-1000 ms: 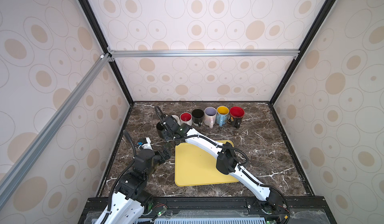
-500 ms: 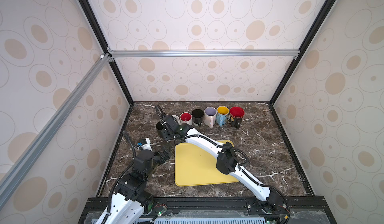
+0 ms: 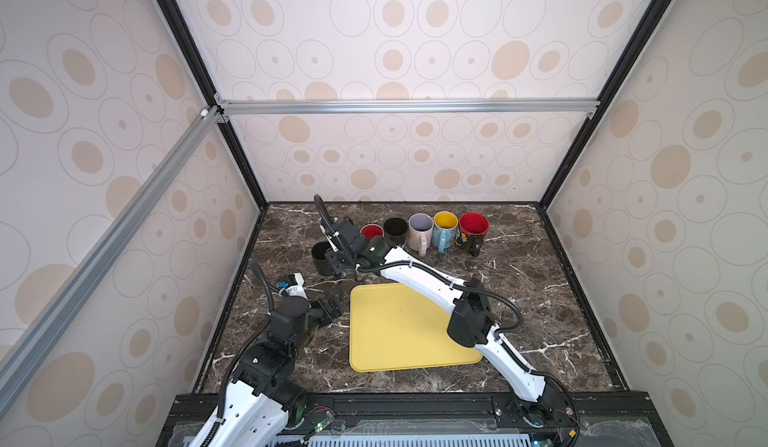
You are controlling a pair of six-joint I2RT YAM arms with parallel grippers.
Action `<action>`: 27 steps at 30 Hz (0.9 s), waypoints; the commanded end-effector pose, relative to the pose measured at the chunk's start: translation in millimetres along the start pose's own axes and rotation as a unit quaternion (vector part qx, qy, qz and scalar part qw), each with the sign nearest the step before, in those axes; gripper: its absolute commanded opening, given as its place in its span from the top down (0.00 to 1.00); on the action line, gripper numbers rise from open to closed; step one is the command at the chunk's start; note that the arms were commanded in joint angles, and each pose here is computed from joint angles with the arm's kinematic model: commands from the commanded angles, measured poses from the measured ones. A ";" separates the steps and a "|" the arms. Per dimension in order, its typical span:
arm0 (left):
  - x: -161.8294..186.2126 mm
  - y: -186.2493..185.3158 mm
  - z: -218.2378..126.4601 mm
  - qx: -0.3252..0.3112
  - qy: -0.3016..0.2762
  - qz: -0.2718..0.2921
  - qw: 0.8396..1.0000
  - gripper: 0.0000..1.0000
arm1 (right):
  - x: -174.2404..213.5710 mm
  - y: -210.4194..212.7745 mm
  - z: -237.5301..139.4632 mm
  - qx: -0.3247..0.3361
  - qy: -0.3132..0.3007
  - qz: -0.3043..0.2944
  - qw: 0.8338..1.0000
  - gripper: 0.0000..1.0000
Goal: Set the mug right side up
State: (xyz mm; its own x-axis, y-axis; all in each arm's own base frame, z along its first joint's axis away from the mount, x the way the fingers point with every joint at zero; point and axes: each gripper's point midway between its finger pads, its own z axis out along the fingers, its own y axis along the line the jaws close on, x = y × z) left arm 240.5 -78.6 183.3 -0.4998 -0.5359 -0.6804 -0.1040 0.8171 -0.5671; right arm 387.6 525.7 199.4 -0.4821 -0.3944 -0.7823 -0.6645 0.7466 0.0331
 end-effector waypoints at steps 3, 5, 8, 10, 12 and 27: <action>-31.0 -18.6 -5.4 0.015 -0.045 0.018 0.999 0.00 | -34.5 -23.1 -58.8 0.044 -0.039 -0.030 0.998 0.68; -32.5 -19.9 -3.0 0.014 -0.047 0.021 0.999 0.00 | -26.6 -33.2 -67.7 0.058 -0.040 -0.038 0.997 0.68; -32.6 -22.3 2.4 0.014 -0.046 0.026 0.998 0.00 | -10.8 -46.7 -85.3 0.063 -0.044 -0.025 0.997 0.68; -31.2 -25.5 6.1 0.016 -0.042 0.036 0.998 0.00 | 3.3 -56.2 -99.0 0.071 -0.040 -0.018 0.997 0.68; -29.7 -28.9 10.4 0.013 -0.037 0.048 0.998 0.00 | 18.8 -69.1 -116.9 0.089 -0.039 -0.016 0.995 0.67; -6.8 -95.0 49.1 0.038 -0.029 0.157 0.986 0.00 | 204.4 -216.3 -190.0 0.233 0.074 0.114 0.963 0.65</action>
State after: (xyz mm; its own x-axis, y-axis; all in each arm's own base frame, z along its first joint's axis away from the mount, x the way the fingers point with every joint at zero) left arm 281.8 -160.4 186.3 -0.5561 -0.2700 -0.7861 0.0953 0.9188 -0.3830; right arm 331.0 201.6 144.1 -0.6816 -0.2991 -0.6678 -0.2831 0.9494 -0.1363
